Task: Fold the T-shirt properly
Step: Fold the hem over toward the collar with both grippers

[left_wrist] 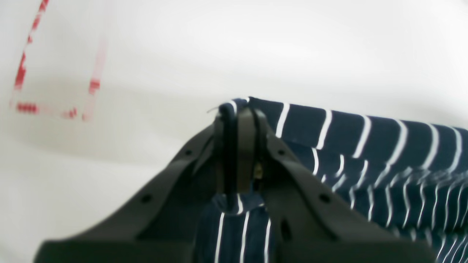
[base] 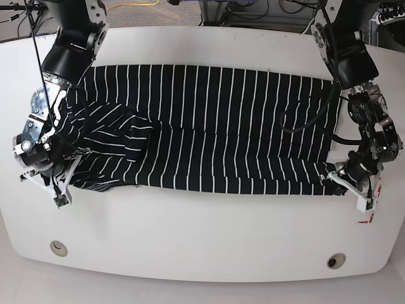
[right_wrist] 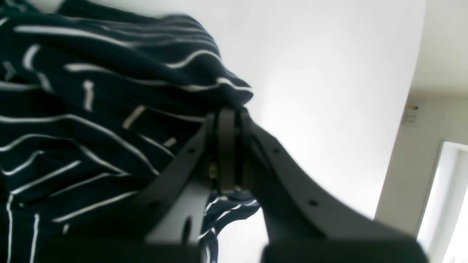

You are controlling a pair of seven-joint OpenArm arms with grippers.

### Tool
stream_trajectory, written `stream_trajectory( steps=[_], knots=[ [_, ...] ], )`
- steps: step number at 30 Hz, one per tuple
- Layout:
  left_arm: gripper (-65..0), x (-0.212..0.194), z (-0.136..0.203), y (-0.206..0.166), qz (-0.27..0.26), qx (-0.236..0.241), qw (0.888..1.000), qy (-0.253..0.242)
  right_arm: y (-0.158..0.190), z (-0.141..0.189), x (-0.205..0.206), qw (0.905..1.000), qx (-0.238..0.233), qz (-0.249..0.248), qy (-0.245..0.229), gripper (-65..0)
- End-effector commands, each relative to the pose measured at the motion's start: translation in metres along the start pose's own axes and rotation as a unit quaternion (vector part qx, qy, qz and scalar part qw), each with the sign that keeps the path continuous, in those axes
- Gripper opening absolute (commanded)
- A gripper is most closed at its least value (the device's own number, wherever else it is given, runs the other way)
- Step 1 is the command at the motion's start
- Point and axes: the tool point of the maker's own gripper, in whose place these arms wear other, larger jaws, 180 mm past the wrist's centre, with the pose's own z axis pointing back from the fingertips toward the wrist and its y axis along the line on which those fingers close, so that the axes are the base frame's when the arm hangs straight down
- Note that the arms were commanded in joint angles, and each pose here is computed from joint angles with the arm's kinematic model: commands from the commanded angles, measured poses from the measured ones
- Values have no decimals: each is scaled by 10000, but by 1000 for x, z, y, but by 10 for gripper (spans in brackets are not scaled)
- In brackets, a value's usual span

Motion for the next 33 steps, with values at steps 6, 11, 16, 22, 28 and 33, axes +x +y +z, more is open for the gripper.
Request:
stream_trajectory(
  steps=[6,11,16,22,28,33],
  knots=[
    [-631,6,24,10,-339,218,9989,-232,11,30,-5,9990,-299,260,-207,-650],
    [-631,-5,36,11,-516,309,9981,-156,25,33,-24,9993,-214,311,-10,-650],
    [-631,-20,42,11,-648,322,9974,36,34,32,-44,9990,-117,335,278,-650],
    [-631,-43,48,16,-1175,243,9922,337,46,31,-67,9979,22,360,532,-650],
    [-631,-69,51,20,-1246,228,9900,627,55,31,-88,9961,139,397,770,-650],
    [-629,-86,57,34,-1331,347,9866,876,62,33,-103,9945,218,428,927,-648]
  ],
)
